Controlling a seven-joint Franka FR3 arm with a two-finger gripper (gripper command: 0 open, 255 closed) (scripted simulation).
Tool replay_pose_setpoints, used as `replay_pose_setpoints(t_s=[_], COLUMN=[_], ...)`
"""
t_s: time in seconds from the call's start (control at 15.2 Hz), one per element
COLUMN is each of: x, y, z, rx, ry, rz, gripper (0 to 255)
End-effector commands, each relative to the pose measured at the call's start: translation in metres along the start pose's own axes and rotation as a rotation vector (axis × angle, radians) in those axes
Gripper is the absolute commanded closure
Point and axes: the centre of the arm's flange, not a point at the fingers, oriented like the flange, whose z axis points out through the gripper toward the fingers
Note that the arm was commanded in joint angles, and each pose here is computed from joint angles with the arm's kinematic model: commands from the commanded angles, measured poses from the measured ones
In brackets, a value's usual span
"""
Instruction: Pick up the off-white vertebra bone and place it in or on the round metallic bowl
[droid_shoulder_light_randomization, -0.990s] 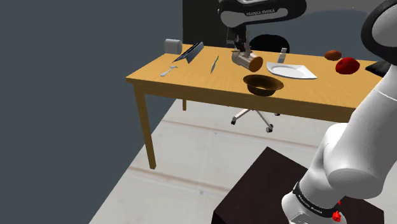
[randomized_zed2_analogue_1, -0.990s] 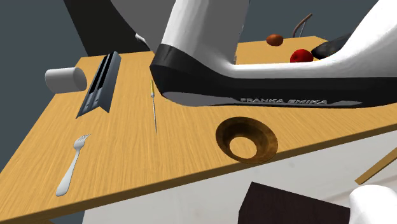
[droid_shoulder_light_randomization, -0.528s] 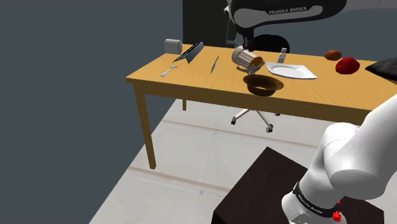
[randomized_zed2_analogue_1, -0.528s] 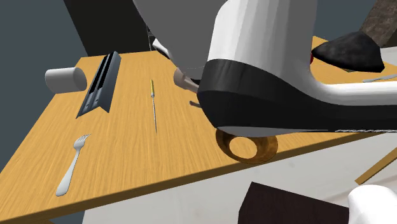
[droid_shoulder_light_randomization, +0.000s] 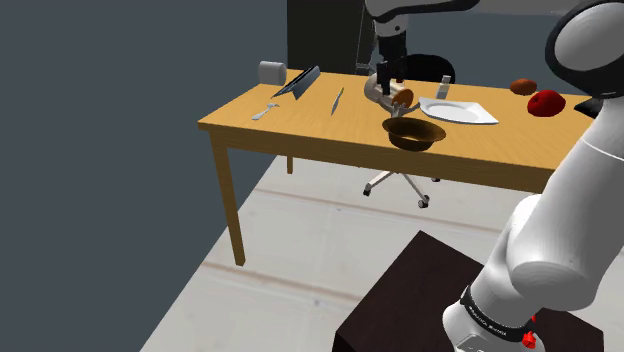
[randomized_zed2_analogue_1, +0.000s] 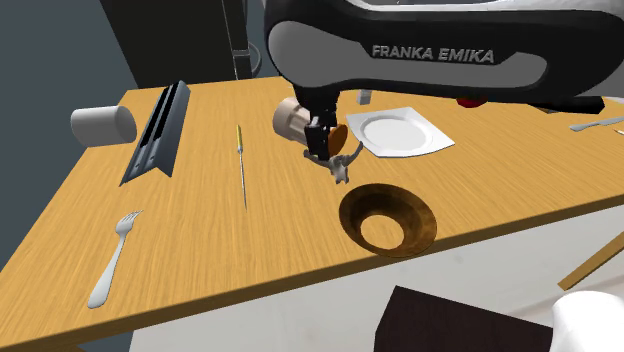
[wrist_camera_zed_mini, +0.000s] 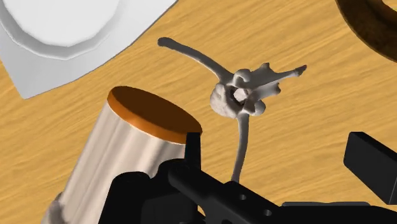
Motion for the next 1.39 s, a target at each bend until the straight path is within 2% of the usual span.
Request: replay_pose_setpoints(t_s=[0.0, 0.07, 0.59, 1.06, 1.12, 1.32], x=[0.007, 0.008, 0.009, 0.009, 0.008, -0.001], y=[0.037, 0.045, 0.037, 0.037, 0.038, 0.037], z=[0.022, 0.030, 0.069, 0.069, 0.072, 0.068], rx=[0.163, 0.203, 0.203, 0.203, 0.204, 0.204], ry=[0.013, 0.014, 0.014, 0.014, 0.014, 0.013], rz=[0.098, 0.124, 0.124, 0.124, 0.124, 0.123], gripper=[0, 0, 0, 0, 255, 255])
